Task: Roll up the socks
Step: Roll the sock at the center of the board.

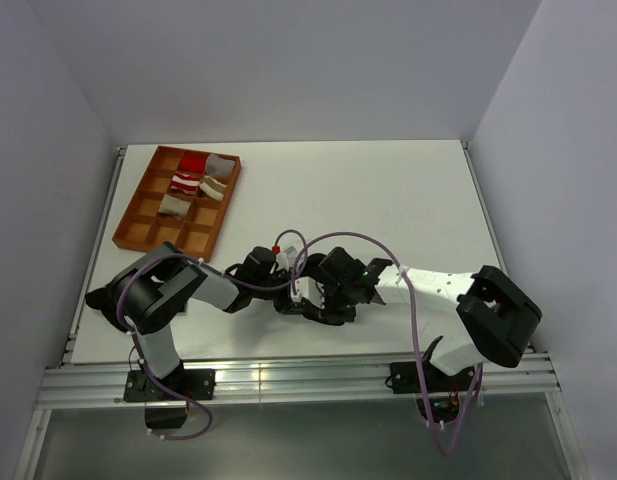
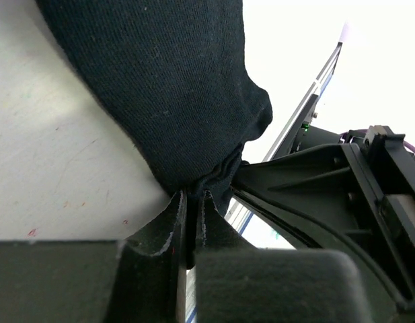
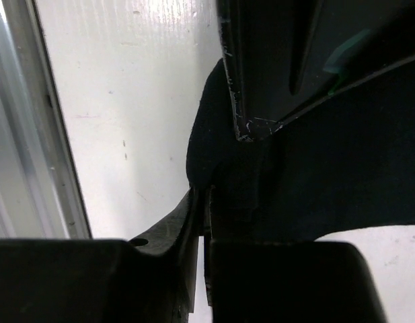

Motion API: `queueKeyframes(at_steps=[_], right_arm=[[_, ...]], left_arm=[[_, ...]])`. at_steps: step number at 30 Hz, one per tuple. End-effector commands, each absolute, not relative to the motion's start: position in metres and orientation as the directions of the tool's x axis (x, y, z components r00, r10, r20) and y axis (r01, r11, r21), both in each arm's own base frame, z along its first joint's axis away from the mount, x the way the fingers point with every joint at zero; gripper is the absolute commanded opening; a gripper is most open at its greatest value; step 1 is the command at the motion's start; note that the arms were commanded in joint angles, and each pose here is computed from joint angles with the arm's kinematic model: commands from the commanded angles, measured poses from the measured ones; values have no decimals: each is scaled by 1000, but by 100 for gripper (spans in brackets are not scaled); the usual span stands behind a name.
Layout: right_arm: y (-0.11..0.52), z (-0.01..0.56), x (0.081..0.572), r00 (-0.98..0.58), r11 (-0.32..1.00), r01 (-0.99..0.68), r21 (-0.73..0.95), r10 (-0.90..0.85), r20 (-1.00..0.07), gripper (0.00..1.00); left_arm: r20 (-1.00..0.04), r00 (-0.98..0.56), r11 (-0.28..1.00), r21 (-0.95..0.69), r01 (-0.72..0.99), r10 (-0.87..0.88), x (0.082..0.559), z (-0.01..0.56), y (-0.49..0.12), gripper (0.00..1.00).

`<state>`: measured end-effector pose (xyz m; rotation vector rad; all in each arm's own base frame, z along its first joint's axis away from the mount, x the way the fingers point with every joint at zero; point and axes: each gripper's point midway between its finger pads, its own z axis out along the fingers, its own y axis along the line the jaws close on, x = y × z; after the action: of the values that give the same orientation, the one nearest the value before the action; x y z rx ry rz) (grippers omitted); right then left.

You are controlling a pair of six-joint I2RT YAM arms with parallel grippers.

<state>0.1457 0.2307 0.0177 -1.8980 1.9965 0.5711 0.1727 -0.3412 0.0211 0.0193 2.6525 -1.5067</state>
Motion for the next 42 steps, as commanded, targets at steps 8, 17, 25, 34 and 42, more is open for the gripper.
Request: queueKeyframes(at_steps=[8, 17, 25, 34, 42], right_arm=[[233, 48, 156, -245, 36, -915, 402, -841, -483, 4], [230, 50, 168, -419, 123, -785, 607, -827, -374, 5], [229, 27, 194, -514, 288, -763, 579, -812, -275, 4], [225, 7, 205, -587, 394, -698, 598, -793, -163, 3], [223, 10, 203, -610, 426, -649, 630, -786, -97, 3]], left_arm=[[-144, -989, 652, -753, 86, -36, 169, -8, -319, 6], [-243, -970, 696, -698, 169, -8, 171, -6, -320, 19], [-317, -948, 702, -674, 231, 7, 173, 2, -318, 30], [-447, -890, 683, -680, 268, -95, 183, 24, -306, 40], [-597, -780, 698, -640, 321, -189, 190, 54, -293, 40]])
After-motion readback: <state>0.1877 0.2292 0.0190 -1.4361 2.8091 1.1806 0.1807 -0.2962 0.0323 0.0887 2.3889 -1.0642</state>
